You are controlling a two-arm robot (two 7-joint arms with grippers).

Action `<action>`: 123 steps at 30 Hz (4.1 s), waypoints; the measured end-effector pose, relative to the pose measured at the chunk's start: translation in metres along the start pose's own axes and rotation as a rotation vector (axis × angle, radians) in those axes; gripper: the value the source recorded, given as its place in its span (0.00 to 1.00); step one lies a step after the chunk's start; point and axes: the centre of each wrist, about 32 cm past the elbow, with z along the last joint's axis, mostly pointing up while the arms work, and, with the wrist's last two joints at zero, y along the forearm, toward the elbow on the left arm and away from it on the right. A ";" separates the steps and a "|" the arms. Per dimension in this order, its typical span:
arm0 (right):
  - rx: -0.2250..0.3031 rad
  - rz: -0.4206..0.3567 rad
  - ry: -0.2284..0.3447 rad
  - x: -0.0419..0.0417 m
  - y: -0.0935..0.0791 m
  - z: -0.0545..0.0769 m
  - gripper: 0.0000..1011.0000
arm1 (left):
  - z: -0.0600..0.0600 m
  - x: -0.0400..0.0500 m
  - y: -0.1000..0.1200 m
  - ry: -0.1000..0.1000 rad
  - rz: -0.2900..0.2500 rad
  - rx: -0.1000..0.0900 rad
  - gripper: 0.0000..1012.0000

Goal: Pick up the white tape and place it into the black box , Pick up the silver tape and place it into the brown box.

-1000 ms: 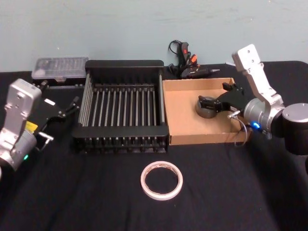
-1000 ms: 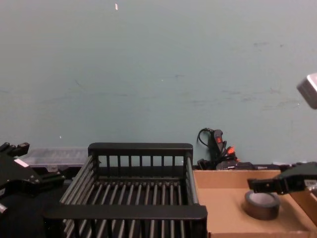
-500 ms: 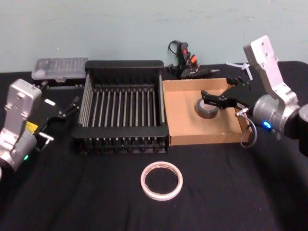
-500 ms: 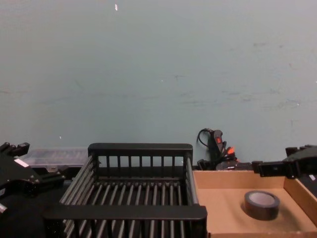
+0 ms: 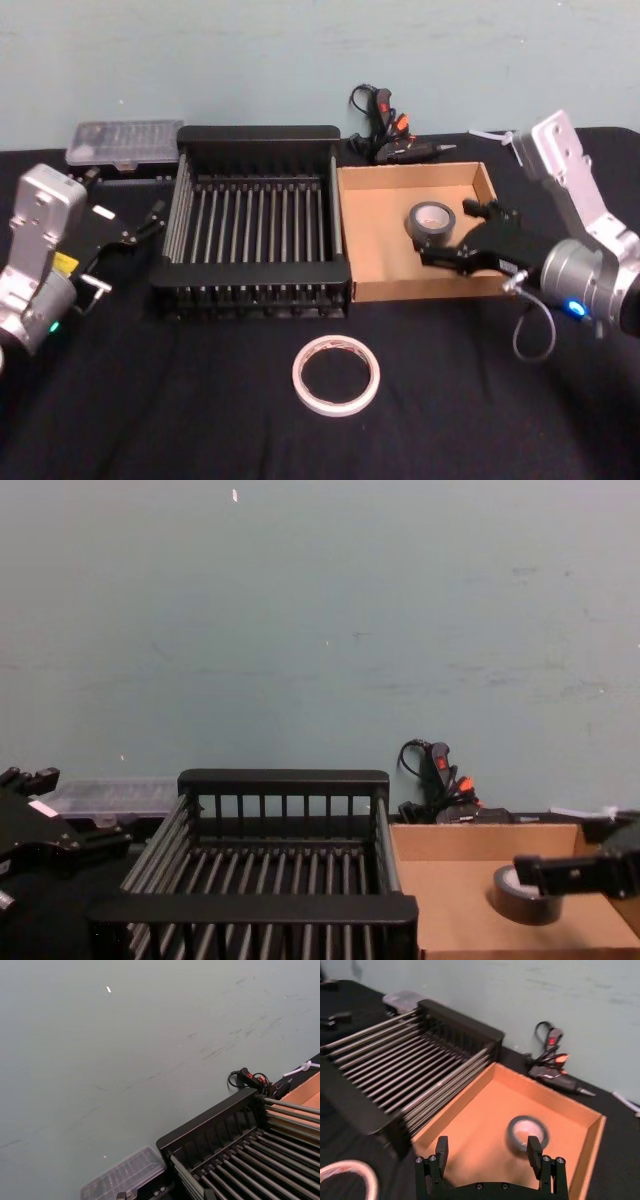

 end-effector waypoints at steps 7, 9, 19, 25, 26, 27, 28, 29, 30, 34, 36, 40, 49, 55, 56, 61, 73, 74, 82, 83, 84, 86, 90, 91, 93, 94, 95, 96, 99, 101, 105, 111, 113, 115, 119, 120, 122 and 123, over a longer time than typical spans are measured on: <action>-0.037 0.054 -0.010 -0.0146 -0.012 -0.007 0.99 | 0.000 0.0000 0.000 0.000 0.000 0.000 0.99; -0.048 0.064 -0.013 -0.0174 -0.013 -0.009 0.99 | 0.000 0.0000 0.000 0.000 0.000 0.000 0.99; -0.103 0.120 -0.013 -0.0330 -0.013 -0.015 0.99 | 0.000 0.0000 0.000 0.000 0.000 0.000 0.99; -0.128 0.142 -0.013 -0.0393 -0.007 -0.017 0.99 | 0.000 0.0000 0.000 0.000 0.000 0.000 0.99; -0.132 0.144 -0.014 -0.0401 -0.006 -0.017 0.99 | 0.000 0.0000 0.000 0.000 0.000 0.000 0.99; -0.139 0.149 -0.016 -0.0417 -0.004 -0.017 0.99 | 0.000 0.0000 0.000 0.000 0.000 0.000 0.99; -0.142 0.152 -0.017 -0.0426 -0.002 -0.017 0.99 | 0.000 0.0000 0.000 0.000 0.000 0.000 0.99; -0.145 0.154 -0.018 -0.0434 -0.001 -0.017 0.99 | 0.000 0.0000 0.000 0.000 0.000 0.000 0.99; -0.148 0.157 -0.020 -0.0445 0.000 -0.017 0.99 | 0.000 0.0000 0.000 0.000 0.000 0.000 0.99; -0.158 0.178 -0.024 -0.0500 0.006 -0.016 0.99 | 0.000 0.0000 0.000 0.000 0.000 0.000 0.99; -0.160 0.184 -0.026 -0.0514 0.007 -0.016 0.99 | 0.000 0.0000 0.000 0.000 0.000 0.000 0.99; -0.166 0.201 -0.028 -0.0559 0.011 -0.016 0.99 | 0.000 0.0000 0.000 0.000 0.000 0.000 0.99; -0.188 0.216 -0.033 -0.0624 0.015 -0.017 0.99 | 0.000 0.0000 0.000 0.000 0.000 0.000 0.99; -0.202 0.217 -0.038 -0.0654 0.017 -0.018 0.99 | 0.000 0.0000 0.000 0.000 0.000 0.000 0.99; -0.204 0.218 -0.039 -0.0660 0.017 -0.018 0.99 | 0.000 0.0000 0.000 0.000 0.000 0.000 0.99; -0.211 0.223 -0.042 -0.0682 0.019 -0.018 0.99 | 0.000 -0.0001 0.000 0.000 0.000 0.000 0.99; -0.230 0.231 -0.055 -0.0722 0.022 -0.019 0.99 | 0.000 0.0000 0.000 0.000 0.000 0.000 0.99; -0.231 0.231 -0.056 -0.0723 0.023 -0.019 0.99 | 0.000 0.0000 0.000 0.000 0.000 0.000 0.99; -0.242 0.233 -0.057 -0.0732 0.026 -0.020 0.99 | 0.000 0.0000 0.000 0.000 0.000 0.000 0.99; -0.243 0.234 -0.057 -0.0733 0.026 -0.020 0.99 | 0.000 0.0000 0.000 0.000 0.000 0.000 0.99; -0.244 0.234 -0.057 -0.0734 0.026 -0.020 0.99 | 0.000 0.0000 0.000 0.000 0.000 0.000 0.99; -0.246 0.236 -0.056 -0.0737 0.027 -0.020 0.99 | 0.000 0.0000 0.000 0.000 0.000 0.000 0.99; -0.250 0.237 -0.055 -0.0736 0.028 -0.020 0.99 | 0.000 0.0000 0.000 0.000 0.000 0.000 0.99; -0.251 0.238 -0.054 -0.0737 0.028 -0.021 0.99 | 0.000 0.0000 0.000 0.000 0.000 0.000 0.99; -0.252 0.238 -0.053 -0.0738 0.029 -0.021 0.99 | 0.000 0.0000 0.000 0.000 0.000 0.000 0.99; -0.252 0.238 -0.053 -0.0738 0.029 -0.021 0.99 | 0.000 0.0000 0.000 0.000 0.000 0.000 0.99; -0.252 0.238 -0.053 -0.0738 0.029 -0.021 0.99 | 0.000 0.0000 0.000 0.000 0.000 0.000 0.99; -0.253 0.239 -0.052 -0.0737 0.029 -0.021 0.99 | 0.000 0.0000 0.000 0.000 0.000 0.000 0.99; -0.254 0.239 -0.052 -0.0737 0.029 -0.022 0.99 | 0.000 0.0000 0.000 0.000 0.000 0.000 0.99; -0.255 0.239 -0.053 -0.0737 0.029 -0.022 0.99 | 0.000 0.0000 0.000 0.000 0.000 0.000 0.99; -0.256 0.237 -0.061 -0.0741 0.029 -0.022 0.99 | 0.000 0.0000 0.000 0.000 0.000 0.000 0.99; -0.256 0.237 -0.061 -0.0742 0.029 -0.022 0.99 | 0.000 0.0000 0.000 0.000 0.000 0.000 0.99; -0.256 0.238 -0.061 -0.0743 0.029 -0.022 0.99 | 0.000 0.0000 0.000 0.000 0.000 0.000 0.99; -0.255 0.238 -0.060 -0.0743 0.029 -0.022 0.99 | 0.000 -0.0001 0.000 0.000 0.000 0.000 0.99; -0.255 0.238 -0.060 -0.0743 0.029 -0.022 0.96 | 0.000 0.0000 0.000 0.000 0.000 0.000 0.99; -0.254 0.238 -0.060 -0.0743 0.029 -0.022 0.95 | 0.000 0.0000 0.000 0.000 0.000 0.000 0.99; -0.254 0.238 -0.059 -0.0743 0.029 -0.022 0.91 | 0.000 0.0000 0.000 0.000 0.000 0.000 0.99; -0.254 0.238 -0.059 -0.0743 0.029 -0.022 0.86 | 0.000 0.0000 0.000 0.000 0.000 0.000 0.99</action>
